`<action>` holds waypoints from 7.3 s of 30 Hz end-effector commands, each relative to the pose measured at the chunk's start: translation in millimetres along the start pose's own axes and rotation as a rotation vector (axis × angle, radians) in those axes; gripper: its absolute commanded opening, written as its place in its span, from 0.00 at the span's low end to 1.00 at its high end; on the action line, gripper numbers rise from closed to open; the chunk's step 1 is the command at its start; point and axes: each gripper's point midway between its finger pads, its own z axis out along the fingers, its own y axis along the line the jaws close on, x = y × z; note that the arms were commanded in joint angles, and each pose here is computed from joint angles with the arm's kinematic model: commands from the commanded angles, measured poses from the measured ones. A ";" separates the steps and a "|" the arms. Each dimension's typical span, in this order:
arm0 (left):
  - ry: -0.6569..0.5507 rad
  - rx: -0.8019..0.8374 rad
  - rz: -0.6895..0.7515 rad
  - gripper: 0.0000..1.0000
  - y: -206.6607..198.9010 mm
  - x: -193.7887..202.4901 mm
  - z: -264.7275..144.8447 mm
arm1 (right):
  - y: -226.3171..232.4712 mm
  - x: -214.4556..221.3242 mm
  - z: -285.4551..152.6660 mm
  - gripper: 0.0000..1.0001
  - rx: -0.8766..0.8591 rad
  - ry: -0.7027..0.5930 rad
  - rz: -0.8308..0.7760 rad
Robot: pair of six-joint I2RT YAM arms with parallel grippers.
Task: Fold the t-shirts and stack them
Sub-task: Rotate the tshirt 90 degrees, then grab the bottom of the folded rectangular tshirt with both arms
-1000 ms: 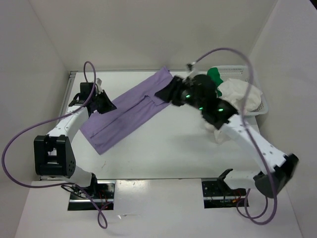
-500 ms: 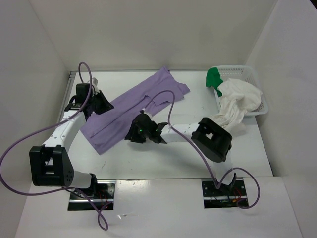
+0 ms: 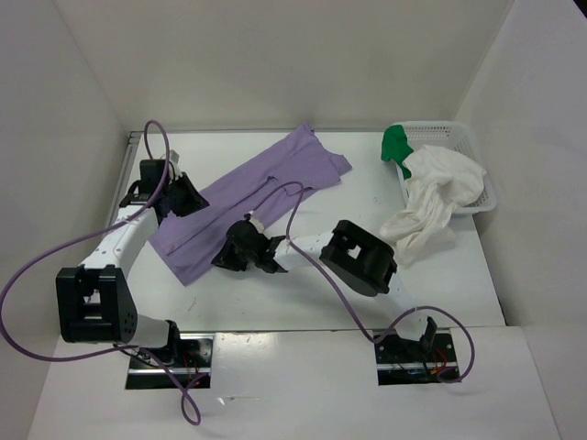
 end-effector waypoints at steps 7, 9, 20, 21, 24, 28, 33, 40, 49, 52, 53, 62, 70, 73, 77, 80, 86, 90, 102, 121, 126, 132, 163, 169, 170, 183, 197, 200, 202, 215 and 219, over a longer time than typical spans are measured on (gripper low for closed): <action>-0.004 0.052 0.041 0.26 -9.9 -11.9 9.0 | -53.2 -14.9 0.3 0.02 0.100 -0.012 0.003; -0.003 0.051 0.041 0.26 -9.0 -12.0 12.2 | -63.7 -15.7 -20.1 0.01 0.123 0.000 -0.055; 0.029 0.109 0.121 0.50 -54.7 -20.8 60.9 | -144.1 29.9 -142.5 0.01 0.251 0.233 -0.197; 0.054 0.104 0.123 0.53 -54.8 -16.0 73.4 | -141.7 31.3 -152.1 0.01 0.240 0.242 -0.205; 0.046 0.131 0.165 0.60 -75.5 -22.3 96.8 | -151.2 32.1 -176.8 0.01 0.255 0.241 -0.197; 0.055 0.170 0.230 0.69 -103.0 -25.7 131.5 | -167.9 18.4 -201.3 0.01 0.283 0.216 -0.154; 0.041 0.144 0.287 0.75 -108.0 -31.9 187.2 | -172.9 6.0 -220.2 0.27 0.292 0.184 -0.128; 0.012 0.146 0.345 0.72 -123.2 -57.5 250.3 | -152.3 -17.8 -243.0 0.39 0.235 0.125 -0.092; 0.061 0.229 0.326 0.30 -129.1 -44.4 300.5 | -141.3 -23.7 -253.8 0.39 0.191 0.093 -0.057; 0.071 0.290 0.323 0.16 -143.4 -38.6 302.3 | -147.0 -27.9 -252.1 0.39 0.202 0.083 -0.042; 0.068 0.301 0.331 0.14 -150.0 -35.3 302.3 | -148.5 -31.4 -252.4 0.41 0.204 0.076 -0.044; -0.068 0.222 0.214 0.00 -115.7 -105.0 281.3 | -164.7 -46.9 -239.3 0.45 0.258 0.095 -0.082; -0.151 0.050 0.024 0.00 -31.9 -150.6 255.9 | -157.7 -57.4 -223.0 0.46 0.257 0.126 -0.140; -0.158 0.083 -0.010 0.07 -25.3 -157.0 247.3 | -158.1 -57.2 -219.2 0.52 0.267 0.146 -0.145; -0.119 0.098 0.011 0.65 -23.5 -135.4 231.4 | -150.1 -59.8 -207.5 0.59 0.217 0.152 -0.163; -0.160 0.111 0.040 0.79 -31.0 -140.3 188.7 | -145.3 -54.9 -202.0 0.59 0.187 0.193 -0.155; -0.021 0.039 -0.053 0.76 -0.3 -39.5 112.5 | -147.2 -40.8 -204.1 0.57 0.156 0.232 -0.189; 0.128 -0.028 -0.109 0.49 16.2 40.4 56.3 | -151.9 -23.8 -206.0 0.55 0.165 0.277 -0.198; 0.234 -0.163 -0.288 0.35 37.4 137.4 -36.2 | -151.6 8.1 -200.6 0.55 0.152 0.333 -0.178; 0.274 -0.065 -0.252 0.55 10.5 158.8 -39.2 | -188.8 -16.1 -228.7 0.01 0.328 0.217 -0.141; 0.177 -0.007 -0.218 0.59 -14.6 111.5 -14.4 | -161.4 -43.5 -235.4 0.50 0.272 0.141 -0.151; 0.163 -0.002 -0.177 0.60 -17.4 100.6 -0.1 | -105.3 -159.0 -203.6 0.56 0.137 -0.037 -0.224; 0.158 0.009 -0.175 0.61 -18.8 103.7 -17.4 | -150.0 -348.4 -17.4 0.26 0.131 -0.119 -0.066; 0.192 -0.029 -0.148 0.61 -9.9 111.0 -14.9 | -165.3 -361.0 -24.0 0.00 0.158 -0.117 0.009; 0.193 -0.028 -0.133 0.61 -9.3 111.1 -14.9 | -169.8 -366.2 -30.7 0.00 0.164 -0.126 0.020; 0.382 -0.038 -0.077 0.61 -0.9 166.2 -22.5 | -209.7 -387.4 -104.1 0.20 0.226 -0.214 0.005; 0.386 -0.386 -0.144 0.63 43.7 192.9 -30.2 | -119.2 -233.9 -215.5 0.55 0.158 -0.167 -0.048; 0.427 -0.377 -0.187 0.63 46.1 198.6 -29.0 | -118.8 -163.5 -223.3 0.55 0.152 -0.088 -0.069; 0.476 -0.378 -0.222 0.62 49.4 211.1 -28.7 | -138.9 -123.9 -227.8 0.53 0.182 -0.035 -0.058; 0.627 -0.358 -0.324 0.39 55.7 263.6 -41.9 | -163.2 -8.7 -239.0 0.46 0.129 0.186 -0.039; 0.662 -0.376 -0.324 0.31 55.5 268.8 -47.9 | -166.5 5.5 -236.6 0.46 0.114 0.232 -0.009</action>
